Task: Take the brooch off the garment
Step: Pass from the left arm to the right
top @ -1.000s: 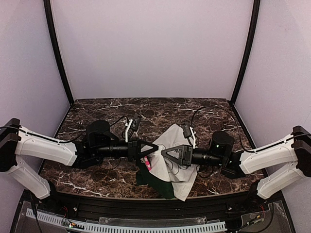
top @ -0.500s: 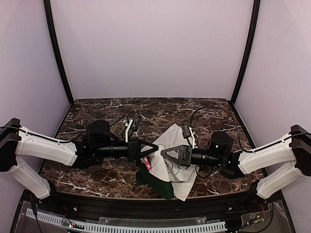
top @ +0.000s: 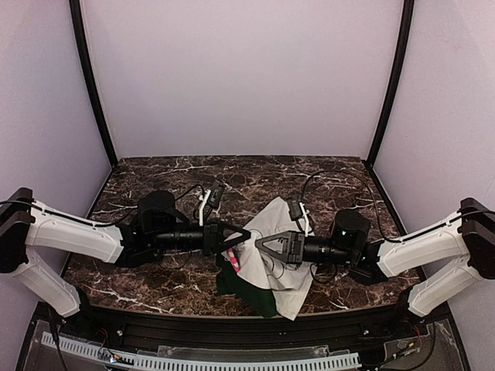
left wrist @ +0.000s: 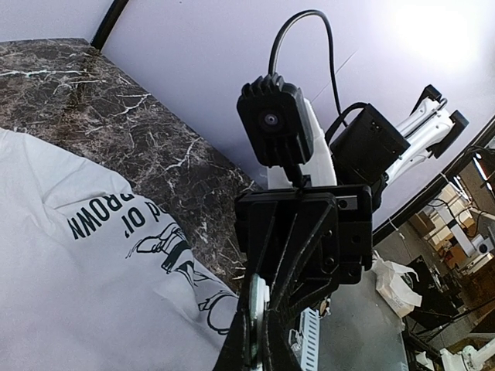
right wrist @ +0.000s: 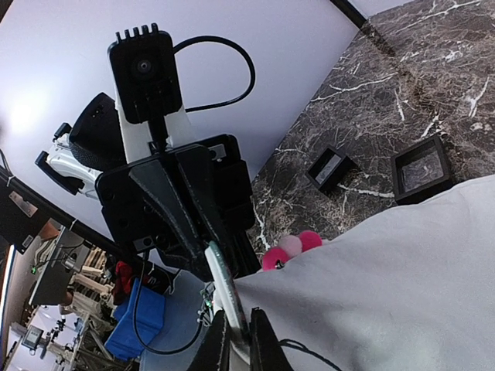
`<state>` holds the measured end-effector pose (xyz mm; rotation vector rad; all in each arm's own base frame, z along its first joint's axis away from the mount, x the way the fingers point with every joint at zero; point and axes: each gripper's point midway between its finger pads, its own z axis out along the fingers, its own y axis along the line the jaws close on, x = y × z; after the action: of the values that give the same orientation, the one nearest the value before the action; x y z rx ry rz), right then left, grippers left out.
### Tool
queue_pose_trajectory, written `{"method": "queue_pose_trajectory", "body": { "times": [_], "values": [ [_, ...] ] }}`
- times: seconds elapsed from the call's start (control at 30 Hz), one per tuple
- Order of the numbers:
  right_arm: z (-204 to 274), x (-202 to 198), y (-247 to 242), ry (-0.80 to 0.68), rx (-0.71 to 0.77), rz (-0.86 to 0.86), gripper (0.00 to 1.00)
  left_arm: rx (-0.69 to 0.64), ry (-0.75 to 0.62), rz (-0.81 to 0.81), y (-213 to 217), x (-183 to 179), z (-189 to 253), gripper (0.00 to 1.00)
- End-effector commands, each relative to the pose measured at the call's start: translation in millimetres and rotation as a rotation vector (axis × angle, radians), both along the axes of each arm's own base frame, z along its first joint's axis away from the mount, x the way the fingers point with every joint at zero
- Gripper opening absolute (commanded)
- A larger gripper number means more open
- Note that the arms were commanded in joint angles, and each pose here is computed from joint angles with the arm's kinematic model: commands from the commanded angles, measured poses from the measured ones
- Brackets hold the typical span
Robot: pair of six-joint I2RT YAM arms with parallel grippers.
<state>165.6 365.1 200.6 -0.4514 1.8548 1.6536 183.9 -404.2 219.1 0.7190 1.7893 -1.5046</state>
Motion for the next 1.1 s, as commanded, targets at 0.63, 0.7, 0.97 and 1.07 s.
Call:
{"method": "queue_pose_trajectory", "body": {
  "times": [0.63,0.7,0.97,1.07],
  "values": [
    [-4,17,14,0.041,-0.075,-0.05,0.0,0.026,-0.045,-0.123,-7,-20,8,0.01],
    [0,14,15,0.012,-0.079,-0.029,0.0,0.045,-0.042,-0.126,-6,-21,4,0.01],
    [-2,-2,14,-0.054,-0.195,0.099,0.0,0.098,-0.034,-0.097,6,-21,-4,0.33],
    [-3,-7,11,-0.065,-0.229,0.155,0.0,0.111,-0.028,-0.091,11,-21,-7,0.5]
  ]
}}
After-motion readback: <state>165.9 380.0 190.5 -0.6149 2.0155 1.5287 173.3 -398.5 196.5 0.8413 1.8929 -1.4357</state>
